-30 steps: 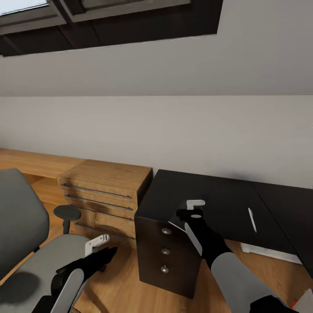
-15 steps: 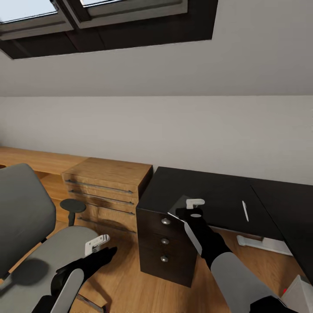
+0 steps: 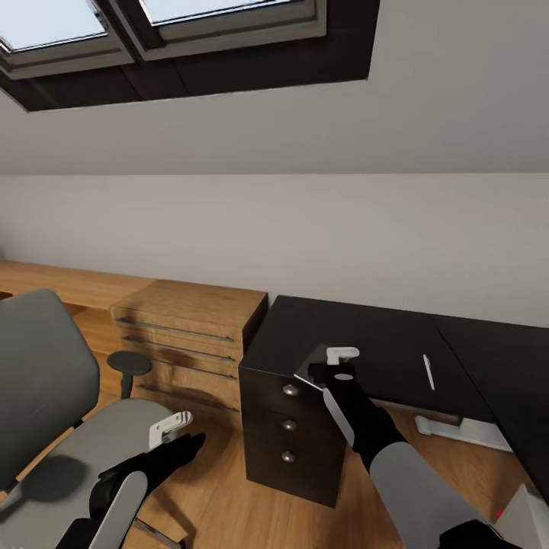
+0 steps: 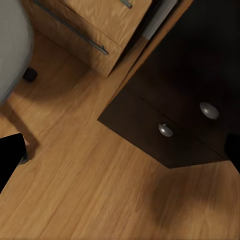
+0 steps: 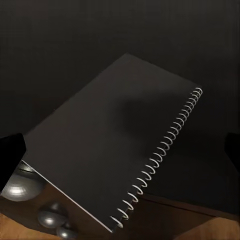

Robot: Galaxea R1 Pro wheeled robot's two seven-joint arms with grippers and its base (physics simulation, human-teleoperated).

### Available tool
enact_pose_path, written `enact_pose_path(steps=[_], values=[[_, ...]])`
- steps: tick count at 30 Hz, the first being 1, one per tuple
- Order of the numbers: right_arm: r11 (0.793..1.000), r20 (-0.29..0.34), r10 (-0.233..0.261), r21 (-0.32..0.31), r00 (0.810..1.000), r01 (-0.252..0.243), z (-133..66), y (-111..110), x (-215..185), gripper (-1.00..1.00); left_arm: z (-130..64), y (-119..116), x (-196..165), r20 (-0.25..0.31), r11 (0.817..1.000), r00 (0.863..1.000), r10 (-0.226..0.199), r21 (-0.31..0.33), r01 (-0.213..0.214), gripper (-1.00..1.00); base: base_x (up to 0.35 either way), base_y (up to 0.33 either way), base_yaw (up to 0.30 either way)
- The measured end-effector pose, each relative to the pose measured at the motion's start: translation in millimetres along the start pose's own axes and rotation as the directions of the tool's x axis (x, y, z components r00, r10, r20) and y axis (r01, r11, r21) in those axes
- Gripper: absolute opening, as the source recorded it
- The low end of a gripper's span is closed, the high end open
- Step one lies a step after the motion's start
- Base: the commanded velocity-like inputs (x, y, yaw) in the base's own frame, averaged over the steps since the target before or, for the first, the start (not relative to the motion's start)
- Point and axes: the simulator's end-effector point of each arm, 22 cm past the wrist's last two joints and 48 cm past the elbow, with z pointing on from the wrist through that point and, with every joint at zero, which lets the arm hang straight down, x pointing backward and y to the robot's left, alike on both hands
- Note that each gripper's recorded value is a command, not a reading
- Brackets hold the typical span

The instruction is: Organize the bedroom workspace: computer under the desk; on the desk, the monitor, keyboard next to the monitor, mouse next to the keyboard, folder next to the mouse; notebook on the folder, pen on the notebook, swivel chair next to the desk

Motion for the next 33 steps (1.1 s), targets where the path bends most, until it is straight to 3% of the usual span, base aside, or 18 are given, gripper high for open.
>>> enact_pose_path(steps=[14,33], values=[[1.000,0.024,0.001,0.003,1.000,-0.001,-7.3,-2.3,-13.0,1.00,-6.3,-3.7,-7.1,0.020,1.000,1.000,0.002,0.009,-0.002,1.00,-0.294,0.000,0.000],[1.000,0.067,0.011,0.002,0.998,-0.011,-17.0,-4.0,-35.2,1.00,-13.6,-9.2,-15.3,0.041,1.000,0.999,-0.005,0.026,0.004,1.00,-0.029,0.000,-0.023]])
